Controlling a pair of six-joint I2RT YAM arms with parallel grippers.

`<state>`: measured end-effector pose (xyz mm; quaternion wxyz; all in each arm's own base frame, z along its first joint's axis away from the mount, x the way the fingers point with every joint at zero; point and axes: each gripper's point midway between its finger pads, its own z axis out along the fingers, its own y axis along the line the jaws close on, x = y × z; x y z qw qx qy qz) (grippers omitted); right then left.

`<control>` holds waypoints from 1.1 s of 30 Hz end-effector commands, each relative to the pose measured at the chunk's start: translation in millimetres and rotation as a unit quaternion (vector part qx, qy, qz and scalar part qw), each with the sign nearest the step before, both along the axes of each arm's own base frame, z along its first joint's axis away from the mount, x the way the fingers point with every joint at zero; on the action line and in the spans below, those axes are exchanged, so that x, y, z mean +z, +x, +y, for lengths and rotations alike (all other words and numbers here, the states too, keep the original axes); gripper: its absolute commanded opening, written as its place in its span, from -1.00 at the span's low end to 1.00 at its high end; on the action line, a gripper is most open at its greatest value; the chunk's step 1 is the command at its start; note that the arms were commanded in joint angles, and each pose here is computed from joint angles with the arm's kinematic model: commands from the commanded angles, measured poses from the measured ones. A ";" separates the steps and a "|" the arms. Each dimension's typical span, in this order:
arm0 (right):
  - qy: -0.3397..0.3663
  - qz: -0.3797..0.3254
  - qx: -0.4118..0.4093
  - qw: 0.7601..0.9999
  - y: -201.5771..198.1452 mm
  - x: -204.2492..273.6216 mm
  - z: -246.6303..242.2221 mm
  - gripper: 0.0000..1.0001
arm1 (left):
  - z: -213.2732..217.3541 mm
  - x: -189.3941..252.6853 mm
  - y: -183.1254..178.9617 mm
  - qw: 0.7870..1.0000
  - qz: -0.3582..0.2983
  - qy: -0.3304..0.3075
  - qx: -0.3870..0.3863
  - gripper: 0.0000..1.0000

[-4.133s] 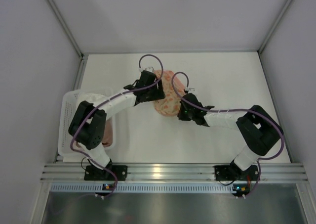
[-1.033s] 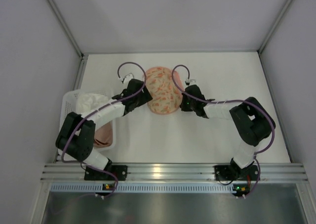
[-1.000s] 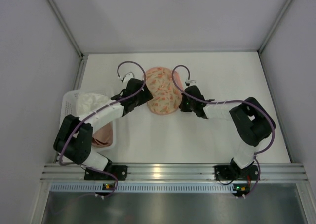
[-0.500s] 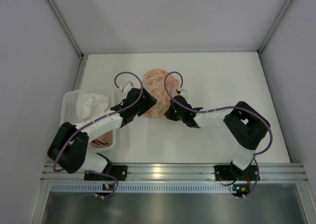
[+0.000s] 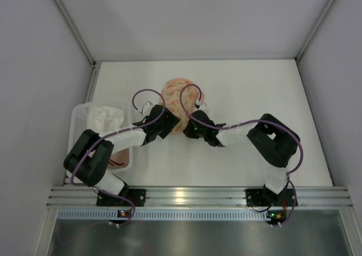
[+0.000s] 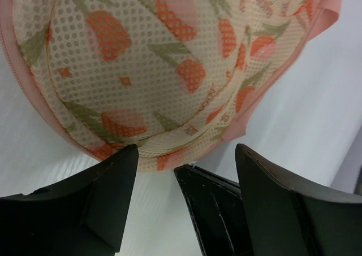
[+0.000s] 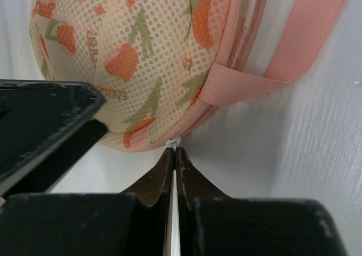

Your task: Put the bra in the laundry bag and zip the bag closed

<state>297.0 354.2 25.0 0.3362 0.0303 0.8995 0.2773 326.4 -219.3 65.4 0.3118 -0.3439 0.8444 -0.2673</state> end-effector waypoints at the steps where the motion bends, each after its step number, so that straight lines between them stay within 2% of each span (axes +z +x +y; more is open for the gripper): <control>1: 0.017 -0.045 0.024 0.999 10.4 23.3 23.8 -1.00 | -8.3 -7.9 7.4 1.000 0.001 -0.025 0.009 0.51; 6: -0.022 -0.067 0.073 0.995 10.0 23.2 24.9 -1.00 | 4.8 -28.5 5.2 0.999 0.020 0.012 0.025 0.49; 9: -0.057 -0.075 0.072 0.993 11.3 19.2 11.9 -1.00 | 14.1 -32.1 2.9 0.998 0.030 0.032 0.034 0.49; 14: -0.155 -0.078 0.068 0.982 17.8 1.8 -24.2 -1.00 | 41.7 -27.2 -6.6 0.994 0.033 0.084 0.061 0.50; 20: -0.208 -0.054 0.057 0.975 29.2 -23.7 -64.5 -1.00 | 61.3 -29.2 -9.3 0.989 0.033 0.114 0.084 0.50; 26: -0.210 -0.052 0.056 0.975 40.0 -27.4 -83.3 -1.00 | 62.8 -41.9 -1.1 0.988 0.043 0.129 0.078 0.49; 31: -0.165 -0.047 0.096 0.980 29.1 -23.1 -64.0 -1.00 | 44.6 -35.1 14.4 0.990 0.027 0.136 0.016 0.46; 33: -0.155 -0.048 0.096 0.982 27.4 -19.4 -61.7 -1.00 | 38.9 -32.4 15.5 0.986 0.019 0.161 -0.039 0.42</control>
